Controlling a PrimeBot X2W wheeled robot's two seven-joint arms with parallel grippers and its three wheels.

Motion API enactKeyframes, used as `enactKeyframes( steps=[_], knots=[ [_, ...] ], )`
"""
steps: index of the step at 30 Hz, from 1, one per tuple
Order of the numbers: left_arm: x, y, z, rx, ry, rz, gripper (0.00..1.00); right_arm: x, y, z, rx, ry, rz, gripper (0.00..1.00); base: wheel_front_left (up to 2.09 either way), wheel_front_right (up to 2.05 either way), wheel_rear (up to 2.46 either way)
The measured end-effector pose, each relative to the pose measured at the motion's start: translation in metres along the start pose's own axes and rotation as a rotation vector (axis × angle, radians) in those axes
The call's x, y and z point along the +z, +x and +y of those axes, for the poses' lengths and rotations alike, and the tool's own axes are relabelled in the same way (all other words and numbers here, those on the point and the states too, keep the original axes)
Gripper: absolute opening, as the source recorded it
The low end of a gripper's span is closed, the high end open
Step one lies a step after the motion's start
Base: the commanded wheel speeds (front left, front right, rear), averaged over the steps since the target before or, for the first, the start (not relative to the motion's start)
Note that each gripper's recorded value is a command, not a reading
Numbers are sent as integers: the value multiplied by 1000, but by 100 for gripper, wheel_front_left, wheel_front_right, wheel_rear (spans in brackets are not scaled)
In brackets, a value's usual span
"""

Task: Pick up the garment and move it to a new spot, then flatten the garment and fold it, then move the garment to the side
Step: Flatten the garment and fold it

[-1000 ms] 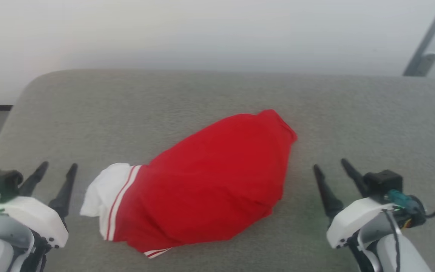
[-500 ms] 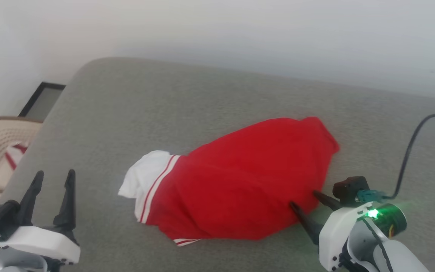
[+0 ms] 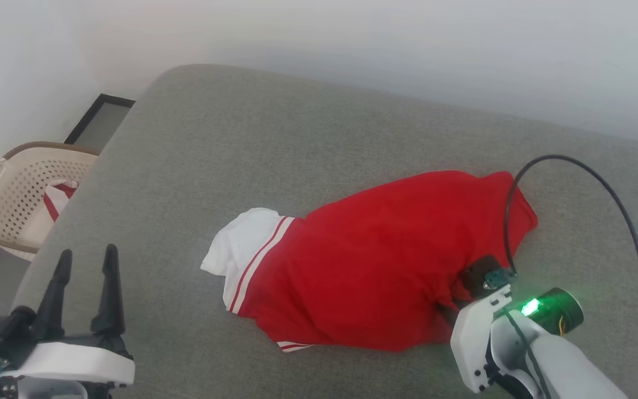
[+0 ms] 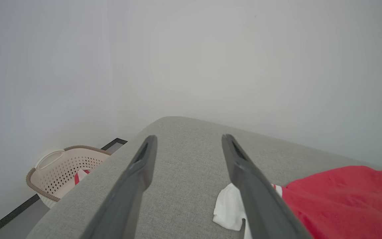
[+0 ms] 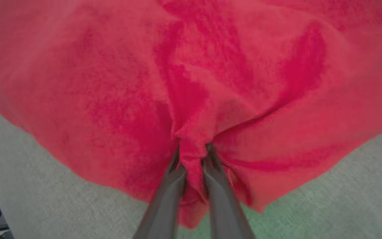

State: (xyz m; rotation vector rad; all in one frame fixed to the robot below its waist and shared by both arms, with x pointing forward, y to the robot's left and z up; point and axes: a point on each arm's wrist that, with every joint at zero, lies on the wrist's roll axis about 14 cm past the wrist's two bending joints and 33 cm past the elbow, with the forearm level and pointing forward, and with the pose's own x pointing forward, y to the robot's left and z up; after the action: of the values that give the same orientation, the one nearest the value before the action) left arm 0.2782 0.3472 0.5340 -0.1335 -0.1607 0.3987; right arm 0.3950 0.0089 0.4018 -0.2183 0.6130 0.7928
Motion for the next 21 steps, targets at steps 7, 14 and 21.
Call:
enactKeyframes(
  steps=[7, 14, 21],
  knots=[
    [-1, 0, 4, 19, -14, -14, 100, 10, -2, -18, -38, 14, -35, 0, 0, 0, 0],
    [-4, 4, -3, 3, -8, -15, 100, 13, -28, -70, -168, 31, -56, 0, 0, 0, 0],
    [-4, 7, -12, -26, -16, -20, 100, -5, -67, -115, -305, 56, -35, 0, 0, 0, 0]
  ],
)
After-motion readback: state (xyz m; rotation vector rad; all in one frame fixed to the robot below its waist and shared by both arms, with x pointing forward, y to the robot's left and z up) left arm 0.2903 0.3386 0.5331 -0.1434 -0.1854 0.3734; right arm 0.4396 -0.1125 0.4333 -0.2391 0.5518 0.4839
